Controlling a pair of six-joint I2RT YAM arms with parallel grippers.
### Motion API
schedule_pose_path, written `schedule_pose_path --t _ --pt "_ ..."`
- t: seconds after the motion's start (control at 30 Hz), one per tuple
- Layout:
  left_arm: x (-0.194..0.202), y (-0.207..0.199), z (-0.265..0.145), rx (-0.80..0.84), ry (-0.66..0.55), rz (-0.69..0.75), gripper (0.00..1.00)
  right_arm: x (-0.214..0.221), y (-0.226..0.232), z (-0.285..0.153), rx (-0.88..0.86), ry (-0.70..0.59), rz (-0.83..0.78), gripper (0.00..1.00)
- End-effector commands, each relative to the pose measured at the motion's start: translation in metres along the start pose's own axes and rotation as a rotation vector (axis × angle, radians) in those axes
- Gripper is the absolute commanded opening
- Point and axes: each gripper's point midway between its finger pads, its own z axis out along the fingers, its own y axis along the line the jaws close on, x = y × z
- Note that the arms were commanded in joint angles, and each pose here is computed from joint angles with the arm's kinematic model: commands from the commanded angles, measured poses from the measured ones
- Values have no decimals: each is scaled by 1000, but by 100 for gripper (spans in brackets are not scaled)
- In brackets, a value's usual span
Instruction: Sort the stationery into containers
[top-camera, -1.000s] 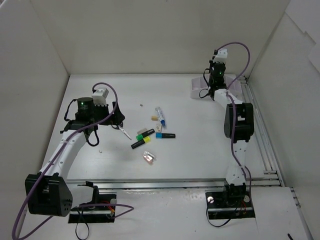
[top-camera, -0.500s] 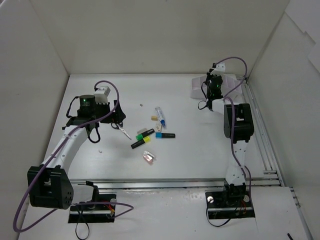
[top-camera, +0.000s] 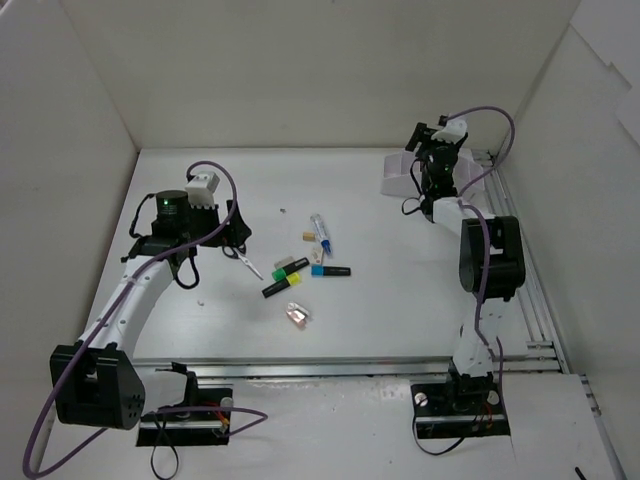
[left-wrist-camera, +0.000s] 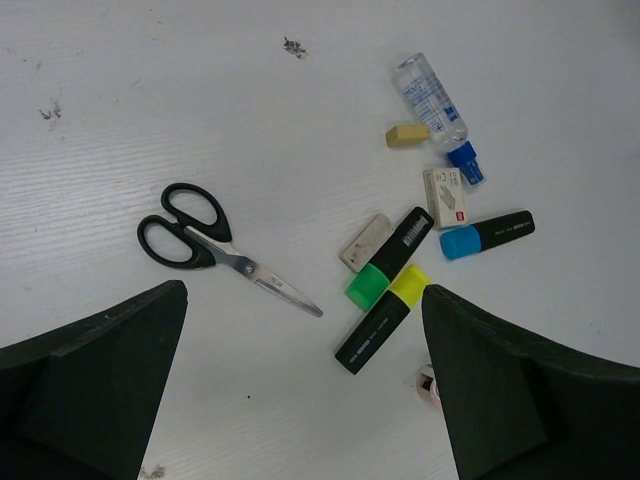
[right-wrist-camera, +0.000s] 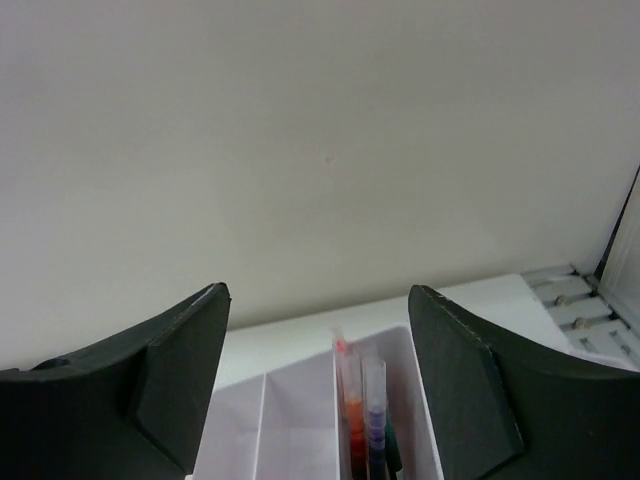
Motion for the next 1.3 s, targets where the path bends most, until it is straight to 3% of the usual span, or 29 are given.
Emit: schedule_pose_path --t 0.0,0.1,0.13,0.23,0.33,0.37,0.43,0.53,0.77,1.03,1.27 --pt "-34 -16 -15 21 -92 53 100 -124 21 -18 -72 -252 69 72" --pt "-28 -25 -15 27 -62 62 99 -137 42 -42 -155 -228 26 83" --pt "-25 -22 -16 6 -49 54 99 -140 49 -51 -181 -220 22 94" --pt "-15 -32 -19 12 -32 55 99 -139 74 -86 -304 -121 19 98" --pt "1 -39 -25 15 -16 41 99 -124 112 -125 -527 107 -49 98" --pt "5 -38 -28 5 -15 23 99 -84 123 -155 -661 292 -178 98" --pt "23 -42 -33 -4 10 15 100 -48 139 -195 -787 470 -362 98" --pt "47 -48 -33 -11 31 -16 99 -6 157 -242 -880 598 -510 98" --pt "91 -53 -33 -23 86 -94 100 62 194 -314 -1070 763 -536 98" --pt "101 -45 -32 -73 86 -117 99 132 207 -342 -1108 924 -614 98" --pt "106 -43 -26 -86 115 -92 99 165 213 -348 -1106 999 -643 91"
